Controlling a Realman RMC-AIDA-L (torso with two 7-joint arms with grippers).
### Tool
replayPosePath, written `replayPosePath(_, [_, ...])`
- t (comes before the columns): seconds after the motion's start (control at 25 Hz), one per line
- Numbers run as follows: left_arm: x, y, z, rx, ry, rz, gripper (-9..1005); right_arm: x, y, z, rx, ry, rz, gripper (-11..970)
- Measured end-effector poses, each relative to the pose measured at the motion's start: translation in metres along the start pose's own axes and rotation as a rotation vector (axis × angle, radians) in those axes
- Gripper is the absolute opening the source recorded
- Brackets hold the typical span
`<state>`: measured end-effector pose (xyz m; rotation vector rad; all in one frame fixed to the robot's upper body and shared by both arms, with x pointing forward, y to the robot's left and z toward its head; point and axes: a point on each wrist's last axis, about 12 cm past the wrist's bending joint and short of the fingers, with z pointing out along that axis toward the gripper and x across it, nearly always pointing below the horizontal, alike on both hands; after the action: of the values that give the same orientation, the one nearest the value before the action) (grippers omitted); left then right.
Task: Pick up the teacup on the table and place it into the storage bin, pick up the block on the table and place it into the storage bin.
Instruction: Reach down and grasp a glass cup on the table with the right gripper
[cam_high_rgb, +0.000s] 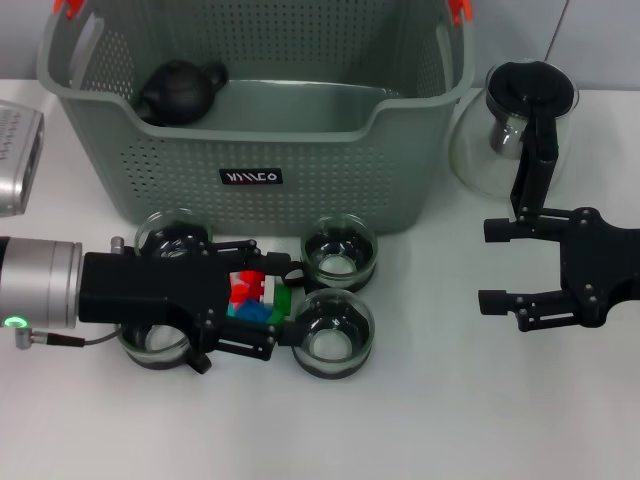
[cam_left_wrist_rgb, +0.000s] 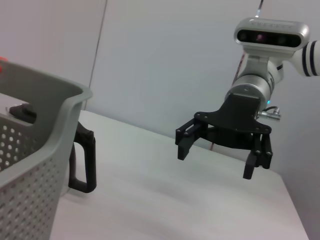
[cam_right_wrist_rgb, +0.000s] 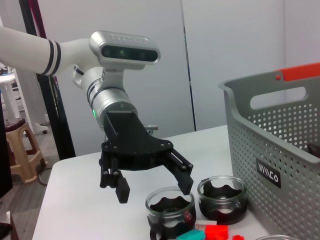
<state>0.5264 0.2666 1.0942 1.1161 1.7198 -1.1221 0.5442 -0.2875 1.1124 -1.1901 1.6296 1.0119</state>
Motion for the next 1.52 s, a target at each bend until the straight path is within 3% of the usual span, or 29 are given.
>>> replayPosePath(0.64, [0.003, -0.008, -0.006, 0.032, -0.017, 0.018, 921, -0.004, 0.0, 0.001, -0.02, 0.006, -0.005, 917])
replayPosePath(0.92, [0.015, -0.021, -0.034, -0.02, -0.021, -0.002, 921, -0.022, -0.002, 0.005, -0.087, 0.048, -0.03, 917])
replayPosePath(1.28, [0.034, -0.034, -0.067, -0.11, -0.018, -0.076, 921, -0.063, -0.008, 0.048, -0.229, 0.208, -0.093, 916])
replayPosePath(1.52, [0.04, -0.04, -0.079, -0.157, -0.033, -0.099, 921, -0.089, -0.012, 0.079, -0.272, 0.367, -0.069, 917])
